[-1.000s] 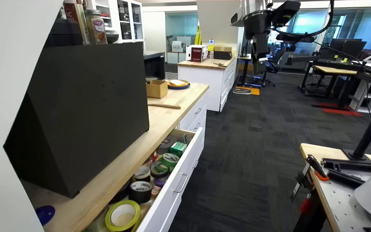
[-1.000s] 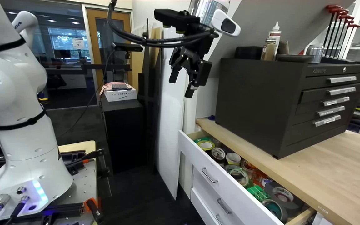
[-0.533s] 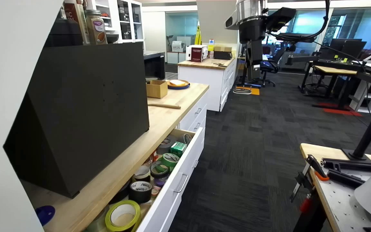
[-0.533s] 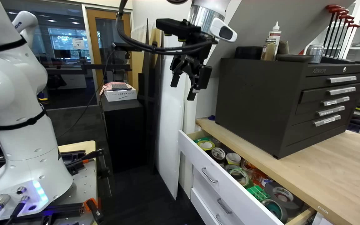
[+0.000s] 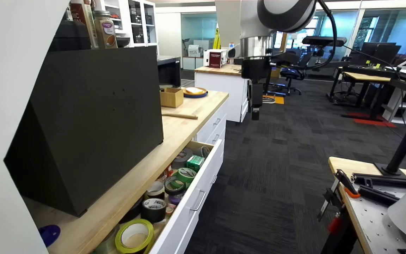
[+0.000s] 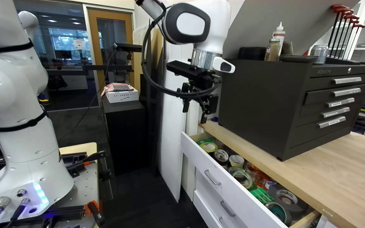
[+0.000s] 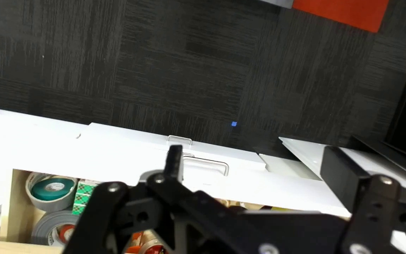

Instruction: Close the top drawer of the dresser

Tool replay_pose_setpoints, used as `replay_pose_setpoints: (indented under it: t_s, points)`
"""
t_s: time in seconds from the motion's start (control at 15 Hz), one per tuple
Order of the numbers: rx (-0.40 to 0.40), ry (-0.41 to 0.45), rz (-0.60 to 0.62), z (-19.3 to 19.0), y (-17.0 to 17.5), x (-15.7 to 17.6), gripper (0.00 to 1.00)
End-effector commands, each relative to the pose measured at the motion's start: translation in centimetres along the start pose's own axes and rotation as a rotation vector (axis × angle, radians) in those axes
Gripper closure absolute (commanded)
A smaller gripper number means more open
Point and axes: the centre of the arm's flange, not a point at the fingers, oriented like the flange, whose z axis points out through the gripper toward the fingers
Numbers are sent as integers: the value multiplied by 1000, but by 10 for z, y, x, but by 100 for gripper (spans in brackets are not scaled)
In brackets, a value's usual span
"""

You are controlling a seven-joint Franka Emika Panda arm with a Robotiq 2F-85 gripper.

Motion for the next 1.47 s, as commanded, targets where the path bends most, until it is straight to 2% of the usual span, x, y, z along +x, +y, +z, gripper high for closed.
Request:
replay_pose_setpoints:
  t_s: [0.0,0.2,0.27,0.73,1.07,1.4]
  points:
    - [-38,65,6,38,-9,16,0]
    - [-63,71,-35,59,-14,26,0]
    - [-52,53,-34,48,-9,23,0]
    - [-55,48,-44,60,-12,27,0]
    - [-48,54,7,114,-1,38,0]
    - [-58,101,93,170,4,51,0]
